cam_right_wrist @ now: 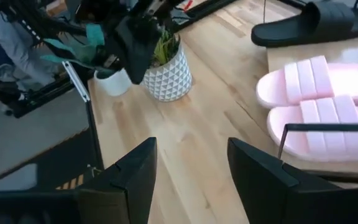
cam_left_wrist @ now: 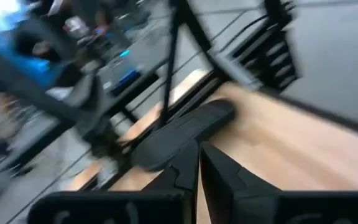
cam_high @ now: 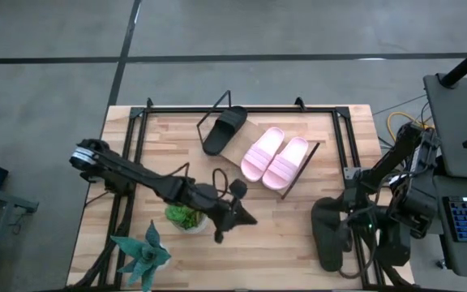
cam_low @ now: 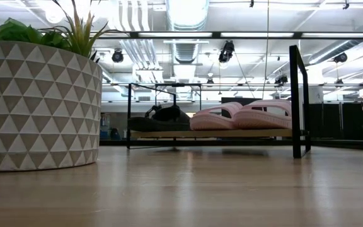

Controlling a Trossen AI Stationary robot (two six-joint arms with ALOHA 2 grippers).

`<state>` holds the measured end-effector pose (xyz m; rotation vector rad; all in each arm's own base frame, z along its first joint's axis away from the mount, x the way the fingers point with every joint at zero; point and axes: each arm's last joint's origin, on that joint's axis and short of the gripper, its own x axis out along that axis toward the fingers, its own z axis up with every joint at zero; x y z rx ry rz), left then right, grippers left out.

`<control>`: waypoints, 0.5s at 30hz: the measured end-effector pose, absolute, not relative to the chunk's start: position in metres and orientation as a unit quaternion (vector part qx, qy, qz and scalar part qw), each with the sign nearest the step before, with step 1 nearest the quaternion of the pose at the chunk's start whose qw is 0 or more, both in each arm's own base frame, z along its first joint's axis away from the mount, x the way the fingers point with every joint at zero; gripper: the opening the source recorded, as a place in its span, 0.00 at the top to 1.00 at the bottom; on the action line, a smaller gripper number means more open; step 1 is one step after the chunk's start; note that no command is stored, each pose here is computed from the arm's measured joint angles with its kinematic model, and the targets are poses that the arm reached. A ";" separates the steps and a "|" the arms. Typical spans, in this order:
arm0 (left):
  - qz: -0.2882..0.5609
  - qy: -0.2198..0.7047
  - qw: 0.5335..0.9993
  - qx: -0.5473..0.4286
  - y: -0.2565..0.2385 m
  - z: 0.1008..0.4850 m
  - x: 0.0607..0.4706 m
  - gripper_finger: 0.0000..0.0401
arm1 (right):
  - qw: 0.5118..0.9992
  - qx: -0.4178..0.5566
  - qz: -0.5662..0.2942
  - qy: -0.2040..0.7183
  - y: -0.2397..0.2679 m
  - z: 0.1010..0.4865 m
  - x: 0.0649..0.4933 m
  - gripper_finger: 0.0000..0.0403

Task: Pick and place slides into the shelf
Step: Put the black slide on the shelf

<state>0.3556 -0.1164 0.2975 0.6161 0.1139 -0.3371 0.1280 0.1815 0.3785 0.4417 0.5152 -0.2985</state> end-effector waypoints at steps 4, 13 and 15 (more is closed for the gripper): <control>-0.075 0.079 0.944 0.312 -0.112 0.297 0.357 1.00 | 0.912 0.256 -0.158 0.279 0.184 0.373 0.127 0.54; -0.014 0.080 0.946 0.314 -0.107 0.317 0.341 1.00 | 0.820 0.340 -0.258 0.382 0.208 0.341 0.136 0.54; 0.019 0.088 0.945 0.315 -0.103 0.322 0.337 1.00 | 0.808 0.338 -0.284 0.389 0.217 0.334 0.143 0.54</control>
